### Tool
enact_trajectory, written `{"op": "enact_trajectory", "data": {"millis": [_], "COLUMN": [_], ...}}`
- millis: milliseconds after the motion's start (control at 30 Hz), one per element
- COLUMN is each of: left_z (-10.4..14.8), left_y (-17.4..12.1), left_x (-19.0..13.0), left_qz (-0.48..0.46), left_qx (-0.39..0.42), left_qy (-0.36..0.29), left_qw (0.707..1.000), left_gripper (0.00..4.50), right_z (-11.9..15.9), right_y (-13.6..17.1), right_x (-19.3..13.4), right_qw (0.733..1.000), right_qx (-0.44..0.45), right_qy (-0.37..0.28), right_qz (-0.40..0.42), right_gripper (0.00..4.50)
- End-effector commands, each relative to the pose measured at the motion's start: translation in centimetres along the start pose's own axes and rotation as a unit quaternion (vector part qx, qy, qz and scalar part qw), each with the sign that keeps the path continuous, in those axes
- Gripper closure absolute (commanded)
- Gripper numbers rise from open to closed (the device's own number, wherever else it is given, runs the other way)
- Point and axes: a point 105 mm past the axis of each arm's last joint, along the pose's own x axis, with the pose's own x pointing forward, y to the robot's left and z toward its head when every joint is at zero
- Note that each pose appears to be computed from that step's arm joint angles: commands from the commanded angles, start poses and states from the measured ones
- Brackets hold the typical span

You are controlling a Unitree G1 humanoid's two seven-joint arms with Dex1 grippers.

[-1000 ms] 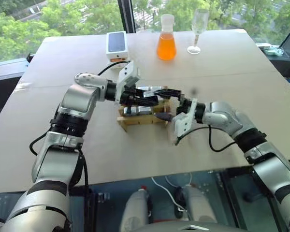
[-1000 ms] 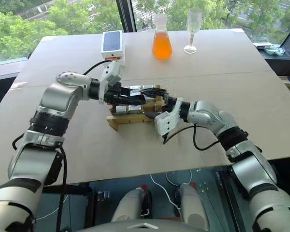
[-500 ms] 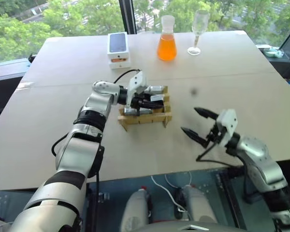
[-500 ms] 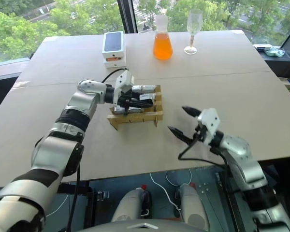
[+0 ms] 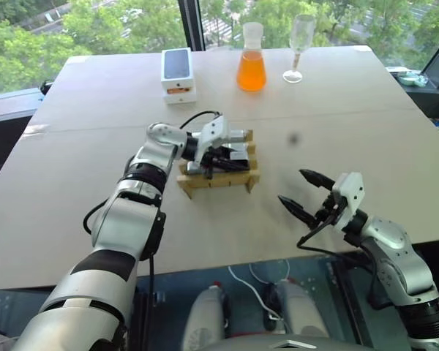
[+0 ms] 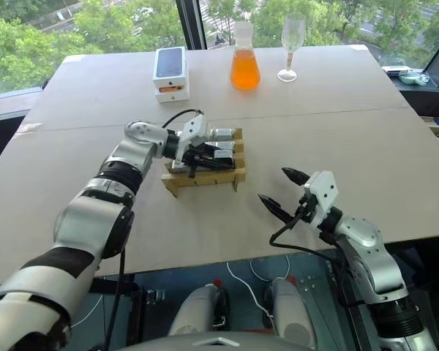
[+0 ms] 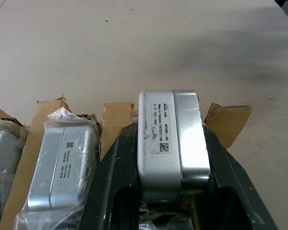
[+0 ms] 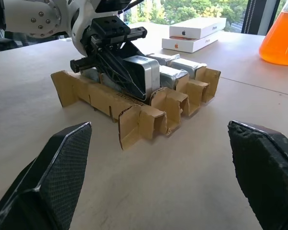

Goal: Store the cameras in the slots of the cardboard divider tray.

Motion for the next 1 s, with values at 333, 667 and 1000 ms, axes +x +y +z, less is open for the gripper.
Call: {"op": "enact_trajectory", "data": {"millis": [333,667,1000], "left_z": [0.6,0.9,5.7], "left_y": [0.7,0.8,0.6], "left_x": [-0.7,-0.8,-4.9], "left_qz": [0.021,0.027,0.041], "left_qx": [0.012,0.009,0.054], "left_qy": [-0.007,-0.02,-0.121], "left_qw": [1.0,0.999,0.99], "left_gripper": [3.7,0.28,0.28], "right_z": [0.8,0.7,0.3], "right_y": [-0.1,-0.2,0.0], "right_x": [-0.7,-0.8,-0.8], "right_qw": [1.0,1.0,0.999], "right_qx": [0.005,0.002,0.008], "right_qy": [-0.018,-0.013,-0.007], "right_qz": [0.009,0.019,0.032], "right_gripper": [0.0,0.0,0.0]}}
